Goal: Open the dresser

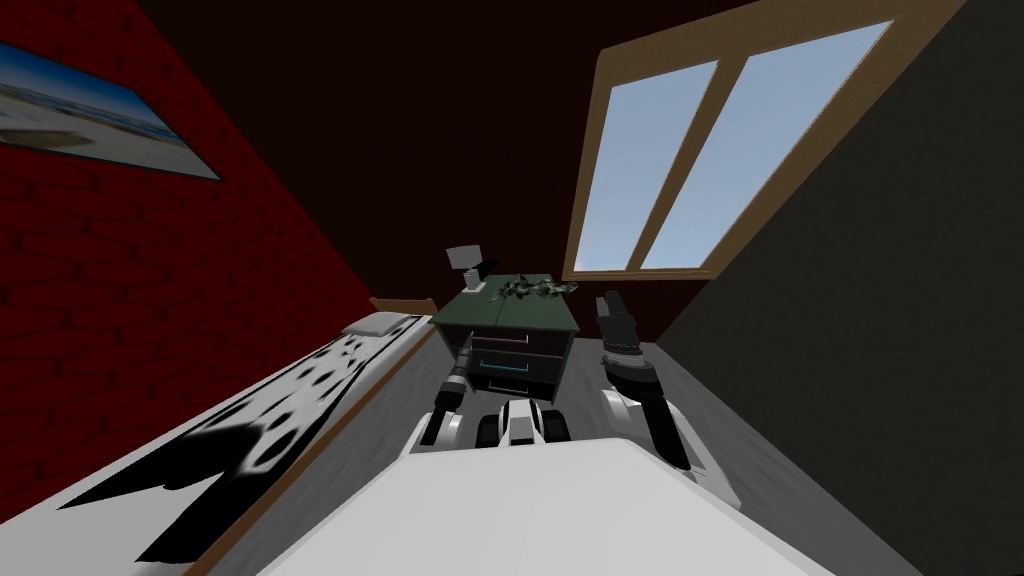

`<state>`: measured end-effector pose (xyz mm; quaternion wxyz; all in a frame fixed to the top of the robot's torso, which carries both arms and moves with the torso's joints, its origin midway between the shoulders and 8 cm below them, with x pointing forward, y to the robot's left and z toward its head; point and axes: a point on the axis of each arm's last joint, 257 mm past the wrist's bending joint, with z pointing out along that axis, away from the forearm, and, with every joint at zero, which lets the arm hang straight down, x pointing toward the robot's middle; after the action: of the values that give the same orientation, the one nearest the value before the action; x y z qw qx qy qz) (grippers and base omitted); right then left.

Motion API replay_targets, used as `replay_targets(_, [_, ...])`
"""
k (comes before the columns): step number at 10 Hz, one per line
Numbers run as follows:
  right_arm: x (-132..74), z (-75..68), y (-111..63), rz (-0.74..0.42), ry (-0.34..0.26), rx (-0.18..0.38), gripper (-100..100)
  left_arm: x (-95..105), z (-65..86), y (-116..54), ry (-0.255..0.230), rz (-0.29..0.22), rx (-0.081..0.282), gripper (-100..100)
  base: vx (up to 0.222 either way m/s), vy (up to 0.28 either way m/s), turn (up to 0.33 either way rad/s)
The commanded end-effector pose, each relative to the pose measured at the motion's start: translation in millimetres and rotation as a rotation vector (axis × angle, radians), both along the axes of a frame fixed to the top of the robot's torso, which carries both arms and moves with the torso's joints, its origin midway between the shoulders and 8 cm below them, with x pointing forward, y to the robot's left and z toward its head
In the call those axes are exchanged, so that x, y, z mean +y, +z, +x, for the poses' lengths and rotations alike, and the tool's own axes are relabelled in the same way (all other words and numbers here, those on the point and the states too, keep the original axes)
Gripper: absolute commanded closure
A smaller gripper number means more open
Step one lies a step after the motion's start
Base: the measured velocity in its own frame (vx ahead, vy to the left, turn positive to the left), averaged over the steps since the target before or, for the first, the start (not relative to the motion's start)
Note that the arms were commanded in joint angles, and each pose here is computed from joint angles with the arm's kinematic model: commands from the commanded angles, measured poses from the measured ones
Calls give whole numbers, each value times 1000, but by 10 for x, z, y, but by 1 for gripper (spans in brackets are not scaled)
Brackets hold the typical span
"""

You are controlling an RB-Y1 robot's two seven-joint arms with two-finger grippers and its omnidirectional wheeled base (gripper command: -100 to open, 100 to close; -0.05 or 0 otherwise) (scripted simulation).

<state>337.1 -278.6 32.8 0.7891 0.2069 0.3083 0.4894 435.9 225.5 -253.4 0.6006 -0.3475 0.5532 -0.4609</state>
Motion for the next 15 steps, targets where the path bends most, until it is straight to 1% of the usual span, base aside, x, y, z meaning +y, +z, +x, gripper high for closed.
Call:
replay_targets(1, [0,0,0,0,0,0,0,-19,17,-68,-5,4,12,-100,13,13,-13])
replay_targets(2, [0,0,0,0,0,0,0,-11,57,-7,-3,4,14,-100,71,5,-19])
replay_targets(3, [0,0,0,0,0,0,0,-16,37,-33,-4,4,11,-100,46,4,-6])
replay_targets(4, [0,0,0,0,0,0,0,-15,42,-31,-4,4,13,100,7,1,2])
replay_targets(5, [0,0,0,0,0,0,0,-23,4,-5,-8,4,11,100,-92,13,16])
replay_targets(8, [1,1,1,0,0,0,0,-34,-44,27,-14,4,8,100,-205,37,19])
replay_targets(9, [1,1,1,0,0,0,0,-45,-32,26,-15,2,8,100,-101,11,-1])
replay_targets(10, [0,1,0,0,0,0,0,-49,-91,-6,-19,2,17,100,-144,20,32])
replay_targets(13, [0,1,1,0,0,0,0,-54,-148,-4,-23,3,19,100,-191,22,28])
replay_targets(14, [1,1,1,0,0,0,0,-56,-128,19,-22,2,13,100,-100,14,6])
replay_targets(15, [0,1,0,0,0,0,0,-60,-175,-3,-25,2,19,100,-126,27,26])
